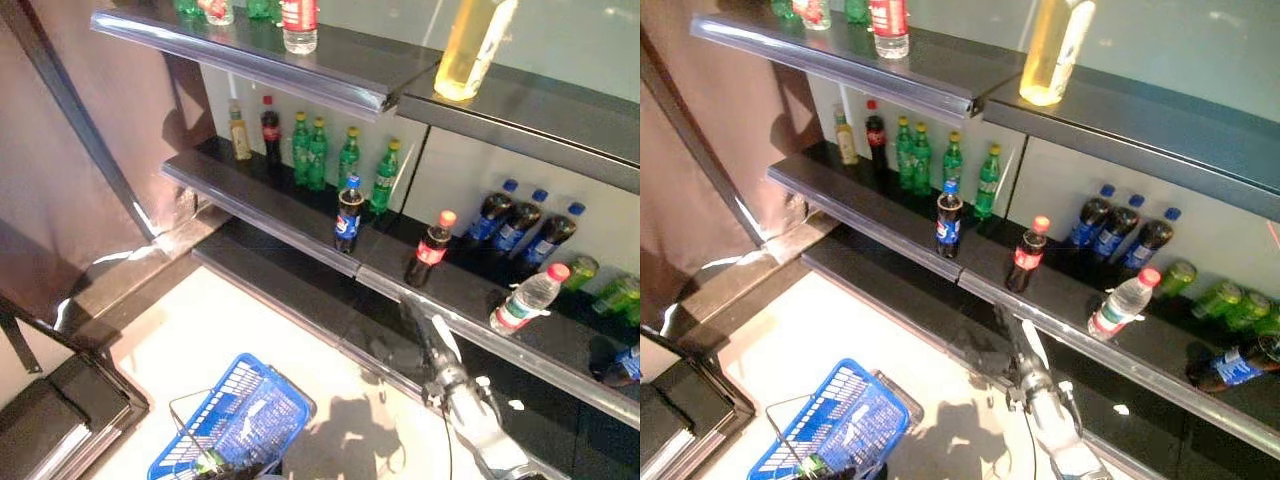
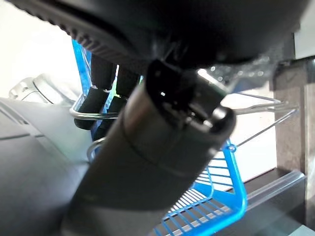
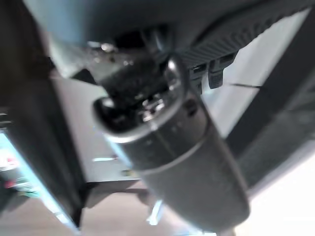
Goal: Pick up the drink and place into the basket.
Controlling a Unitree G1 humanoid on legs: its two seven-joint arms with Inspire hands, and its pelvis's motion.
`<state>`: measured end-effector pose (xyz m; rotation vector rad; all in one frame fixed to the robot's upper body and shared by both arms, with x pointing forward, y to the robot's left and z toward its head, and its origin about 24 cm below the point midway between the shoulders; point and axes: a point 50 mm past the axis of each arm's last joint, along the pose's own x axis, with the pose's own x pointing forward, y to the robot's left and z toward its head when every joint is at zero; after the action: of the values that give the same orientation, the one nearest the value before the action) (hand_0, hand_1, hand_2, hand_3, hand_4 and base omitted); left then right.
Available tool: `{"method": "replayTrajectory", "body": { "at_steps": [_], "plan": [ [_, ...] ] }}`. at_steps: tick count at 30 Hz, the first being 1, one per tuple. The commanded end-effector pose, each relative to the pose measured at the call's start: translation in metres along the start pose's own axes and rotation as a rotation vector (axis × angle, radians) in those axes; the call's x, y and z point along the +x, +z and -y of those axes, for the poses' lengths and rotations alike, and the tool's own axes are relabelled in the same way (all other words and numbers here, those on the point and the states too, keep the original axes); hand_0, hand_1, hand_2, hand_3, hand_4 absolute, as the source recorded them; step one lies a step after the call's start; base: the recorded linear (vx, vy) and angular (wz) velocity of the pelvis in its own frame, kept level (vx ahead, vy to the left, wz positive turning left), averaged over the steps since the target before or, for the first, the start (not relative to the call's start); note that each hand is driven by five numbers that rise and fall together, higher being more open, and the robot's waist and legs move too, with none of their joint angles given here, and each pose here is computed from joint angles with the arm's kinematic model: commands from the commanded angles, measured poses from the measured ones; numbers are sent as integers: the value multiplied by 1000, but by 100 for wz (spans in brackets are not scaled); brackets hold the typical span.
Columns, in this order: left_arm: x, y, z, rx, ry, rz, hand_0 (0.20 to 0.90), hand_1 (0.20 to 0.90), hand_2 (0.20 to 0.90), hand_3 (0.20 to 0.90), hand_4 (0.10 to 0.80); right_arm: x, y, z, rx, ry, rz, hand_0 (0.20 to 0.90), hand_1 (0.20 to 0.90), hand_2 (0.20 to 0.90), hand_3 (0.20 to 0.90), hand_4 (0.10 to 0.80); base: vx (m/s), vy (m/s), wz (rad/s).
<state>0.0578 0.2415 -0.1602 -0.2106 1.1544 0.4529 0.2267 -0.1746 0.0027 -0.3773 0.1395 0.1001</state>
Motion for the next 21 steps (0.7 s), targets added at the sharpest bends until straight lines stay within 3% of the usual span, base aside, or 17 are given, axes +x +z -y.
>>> {"method": "replayTrajectory", "body": {
  "at_steps": [1,6,15,21],
  "plan": [
    [-2,-18,16,10,-60,-12,300,300,300,200,100,6,78,49,43,-186,347,900,900,900,900,800,5,43,-8],
    [-4,-26,17,7,-66,-25,300,300,300,200,100,-3,113,68,143,-326,549,900,900,900,900,800,6,34,-10],
    [-3,-25,19,60,-91,-25,300,300,300,200,100,7,143,95,181,-530,653,900,900,900,900,800,33,23,-3],
    [2,2,28,92,-141,35,300,300,300,200,100,20,167,105,248,-637,710,900,900,900,900,800,-119,32,-3]
  ]
}}
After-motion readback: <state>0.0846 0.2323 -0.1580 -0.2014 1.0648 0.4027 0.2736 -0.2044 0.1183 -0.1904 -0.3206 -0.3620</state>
